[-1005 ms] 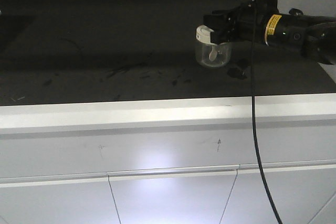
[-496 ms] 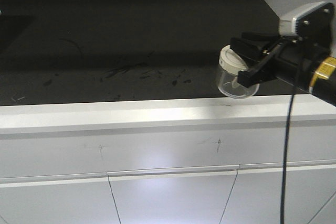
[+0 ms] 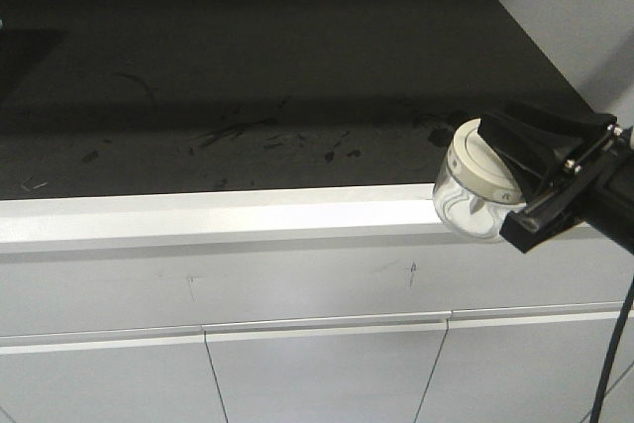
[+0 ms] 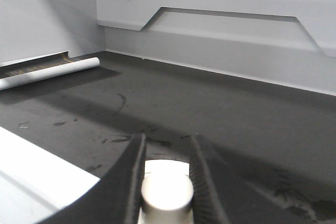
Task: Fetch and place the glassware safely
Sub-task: 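Pull the held jar out of the hood toward the robot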
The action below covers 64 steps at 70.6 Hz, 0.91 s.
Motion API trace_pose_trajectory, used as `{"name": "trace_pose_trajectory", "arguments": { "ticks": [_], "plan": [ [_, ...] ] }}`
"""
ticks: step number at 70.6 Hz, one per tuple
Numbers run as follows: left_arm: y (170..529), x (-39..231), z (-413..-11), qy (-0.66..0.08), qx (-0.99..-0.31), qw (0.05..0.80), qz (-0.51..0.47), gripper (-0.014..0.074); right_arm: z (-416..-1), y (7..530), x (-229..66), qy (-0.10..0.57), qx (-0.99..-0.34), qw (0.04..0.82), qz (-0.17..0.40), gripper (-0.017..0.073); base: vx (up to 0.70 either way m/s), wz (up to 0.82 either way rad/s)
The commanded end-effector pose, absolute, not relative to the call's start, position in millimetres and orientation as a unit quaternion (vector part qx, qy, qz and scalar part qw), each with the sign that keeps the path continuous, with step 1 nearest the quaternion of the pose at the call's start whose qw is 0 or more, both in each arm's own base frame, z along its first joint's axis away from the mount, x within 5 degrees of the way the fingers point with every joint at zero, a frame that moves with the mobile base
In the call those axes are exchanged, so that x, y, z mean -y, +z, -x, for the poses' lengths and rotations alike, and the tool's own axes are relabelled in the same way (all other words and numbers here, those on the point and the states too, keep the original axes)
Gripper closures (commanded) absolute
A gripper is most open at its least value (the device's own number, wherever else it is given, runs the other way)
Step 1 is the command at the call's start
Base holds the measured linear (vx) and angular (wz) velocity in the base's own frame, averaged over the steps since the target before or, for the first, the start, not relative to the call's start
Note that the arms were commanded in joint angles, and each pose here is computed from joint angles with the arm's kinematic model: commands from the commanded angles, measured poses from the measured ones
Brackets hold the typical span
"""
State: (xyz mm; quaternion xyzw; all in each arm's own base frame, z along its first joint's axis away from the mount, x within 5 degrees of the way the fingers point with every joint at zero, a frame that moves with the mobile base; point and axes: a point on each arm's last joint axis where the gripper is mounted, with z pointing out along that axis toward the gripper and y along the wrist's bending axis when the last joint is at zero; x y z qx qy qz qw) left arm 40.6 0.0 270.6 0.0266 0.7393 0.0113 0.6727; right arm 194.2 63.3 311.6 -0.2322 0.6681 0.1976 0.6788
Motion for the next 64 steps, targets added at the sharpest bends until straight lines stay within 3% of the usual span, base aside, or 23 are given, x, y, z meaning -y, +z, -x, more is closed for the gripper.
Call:
{"name": "trace_pose_trajectory", "arguments": {
  "ticks": [1,14,40,64],
  "plan": [
    [284,0,-40,0.007,-0.712,0.702,-0.025,0.0601,-185,329,-73,0.241,-0.624,0.703,0.240,0.0561,0.00,0.00],
    [284,0,-40,0.007,-0.712,0.702,-0.025,0.0601,-175,325,-100,0.263,-0.618,0.681,0.293,0.0561,0.00,0.00],
    [284,0,-40,0.007,-0.712,0.702,-0.025,0.0601,-159,313,-144,0.345,-0.610,0.626,0.344,0.0561,0.00,0.00],
    [284,0,-40,0.007,-0.712,0.702,-0.025,0.0601,-149,310,-164,0.378,-0.577,0.617,0.379,0.0561,0.00,0.00]
  ]
}}
